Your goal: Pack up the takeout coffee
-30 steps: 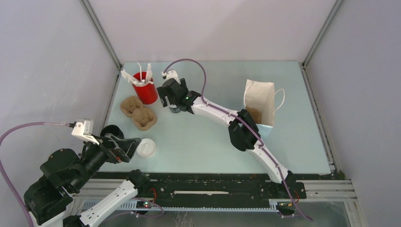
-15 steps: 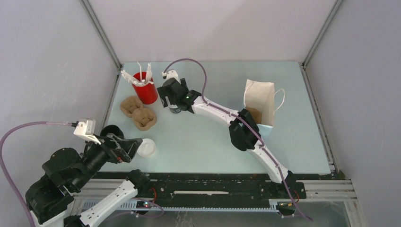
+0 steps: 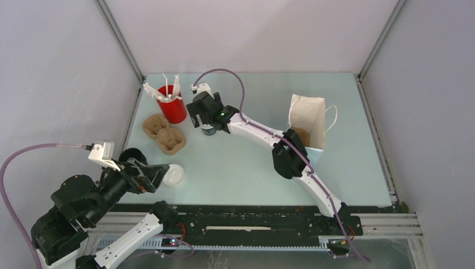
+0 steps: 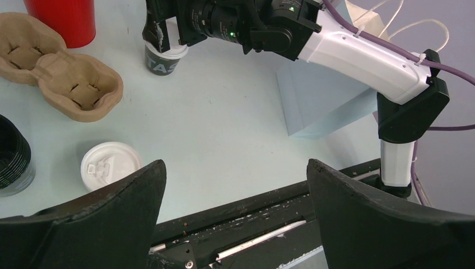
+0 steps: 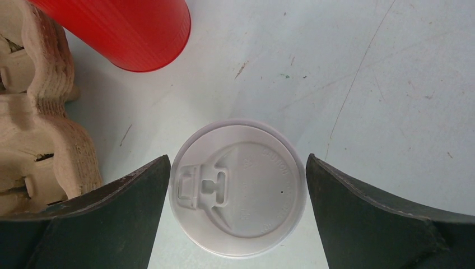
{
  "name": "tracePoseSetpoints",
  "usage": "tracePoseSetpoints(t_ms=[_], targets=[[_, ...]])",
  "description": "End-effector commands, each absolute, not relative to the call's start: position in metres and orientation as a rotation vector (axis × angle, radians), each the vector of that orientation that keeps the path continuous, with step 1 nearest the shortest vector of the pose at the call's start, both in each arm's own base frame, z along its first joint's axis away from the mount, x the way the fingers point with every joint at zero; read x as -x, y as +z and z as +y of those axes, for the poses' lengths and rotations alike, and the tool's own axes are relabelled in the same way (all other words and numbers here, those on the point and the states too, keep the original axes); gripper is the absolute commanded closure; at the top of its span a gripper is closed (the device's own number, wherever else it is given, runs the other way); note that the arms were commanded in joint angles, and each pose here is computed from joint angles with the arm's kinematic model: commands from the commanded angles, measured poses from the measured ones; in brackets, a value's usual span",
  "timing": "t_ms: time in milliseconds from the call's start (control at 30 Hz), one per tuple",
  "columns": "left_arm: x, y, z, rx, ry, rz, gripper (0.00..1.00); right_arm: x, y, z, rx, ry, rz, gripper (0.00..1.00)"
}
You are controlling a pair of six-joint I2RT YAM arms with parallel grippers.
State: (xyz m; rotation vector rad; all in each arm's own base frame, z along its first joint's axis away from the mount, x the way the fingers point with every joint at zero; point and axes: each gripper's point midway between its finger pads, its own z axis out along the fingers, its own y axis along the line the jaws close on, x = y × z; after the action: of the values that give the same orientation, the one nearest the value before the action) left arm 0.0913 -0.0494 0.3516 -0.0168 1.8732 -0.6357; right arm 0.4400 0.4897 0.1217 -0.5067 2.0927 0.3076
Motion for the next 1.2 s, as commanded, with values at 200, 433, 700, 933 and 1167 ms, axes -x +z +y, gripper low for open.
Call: tracePoseSetpoints(t_ms=[200, 433, 700, 933, 1167], targets=[[-0.099, 0.355, -0.060, -0.009, -0.651, 1.872, 0.00, -0.441, 0.196, 0.485, 0.502, 0.353, 1.994, 0.00], [-0.098, 0.353, -0.061, -0.013, -0.658, 1.875, 0.00, -0.434, 0.198, 0.481, 0.503, 0.359, 2.022, 0.00], [-0.098, 0.353, -0.061, -0.012, -0.659, 1.878, 0.00, -0.431, 0.193, 0.482, 0.518, 0.363, 2.039, 0.01], [-0.098, 0.352, -0.061, -0.010, -0.659, 1.878, 0.00, -0.429, 0.187, 0.483, 0.535, 0.367, 2.052, 0.05], [-0.097, 0.352, -0.061, -0.010, -0.660, 1.877, 0.00, -0.432, 0.185, 0.486, 0.546, 0.364, 2.038, 0.02]])
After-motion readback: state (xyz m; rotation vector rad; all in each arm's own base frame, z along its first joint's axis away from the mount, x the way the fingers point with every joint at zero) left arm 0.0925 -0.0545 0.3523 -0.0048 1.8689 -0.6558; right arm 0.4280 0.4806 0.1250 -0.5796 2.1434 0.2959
